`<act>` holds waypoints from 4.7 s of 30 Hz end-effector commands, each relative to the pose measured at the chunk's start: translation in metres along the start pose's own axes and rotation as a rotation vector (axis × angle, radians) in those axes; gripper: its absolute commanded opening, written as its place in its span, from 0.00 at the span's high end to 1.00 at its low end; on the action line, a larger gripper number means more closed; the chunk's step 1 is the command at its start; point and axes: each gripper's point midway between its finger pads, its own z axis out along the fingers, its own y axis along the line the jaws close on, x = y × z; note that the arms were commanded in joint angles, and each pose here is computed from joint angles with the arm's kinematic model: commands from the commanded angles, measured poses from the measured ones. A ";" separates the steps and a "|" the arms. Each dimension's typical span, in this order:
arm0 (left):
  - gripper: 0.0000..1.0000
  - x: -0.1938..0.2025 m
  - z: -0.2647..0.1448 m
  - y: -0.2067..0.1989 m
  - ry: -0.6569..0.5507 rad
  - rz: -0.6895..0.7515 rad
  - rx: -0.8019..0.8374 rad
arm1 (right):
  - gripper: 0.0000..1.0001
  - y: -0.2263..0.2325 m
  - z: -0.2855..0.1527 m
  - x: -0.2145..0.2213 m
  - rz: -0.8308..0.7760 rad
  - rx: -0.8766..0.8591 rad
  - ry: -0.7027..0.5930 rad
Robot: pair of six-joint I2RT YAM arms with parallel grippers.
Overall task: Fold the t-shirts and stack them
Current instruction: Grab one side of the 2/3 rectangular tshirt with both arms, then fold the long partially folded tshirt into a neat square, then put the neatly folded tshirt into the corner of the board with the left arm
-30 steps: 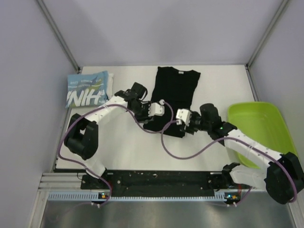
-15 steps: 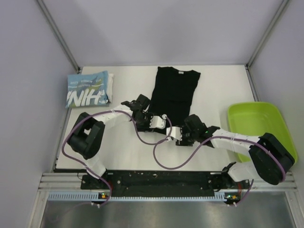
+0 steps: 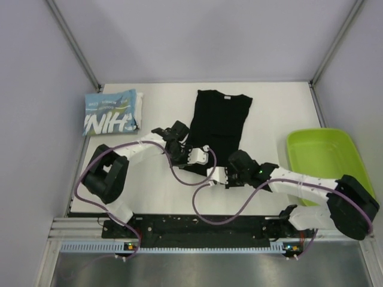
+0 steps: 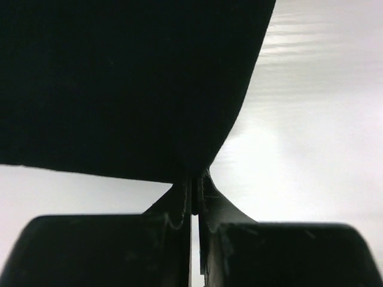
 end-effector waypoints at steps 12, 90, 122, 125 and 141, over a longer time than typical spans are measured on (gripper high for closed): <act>1.00 -0.036 -0.158 -0.150 -0.134 -0.097 0.135 | 1.00 0.079 -0.151 -0.115 0.003 -0.231 -0.259; 0.07 -0.013 -0.002 0.119 -0.353 -1.346 -0.022 | 0.77 -0.129 0.030 0.051 1.743 0.176 -0.094; 1.00 0.078 -0.104 0.147 -0.408 -1.303 -0.278 | 0.01 -0.142 -0.094 0.054 1.370 0.491 -0.068; 1.00 0.086 -0.125 0.155 -0.330 -1.223 -0.339 | 0.01 -0.140 -0.094 0.058 1.364 0.496 -0.048; 1.00 0.128 -0.244 0.213 -0.079 -1.042 -0.714 | 0.01 -0.136 -0.093 0.068 1.351 0.506 0.008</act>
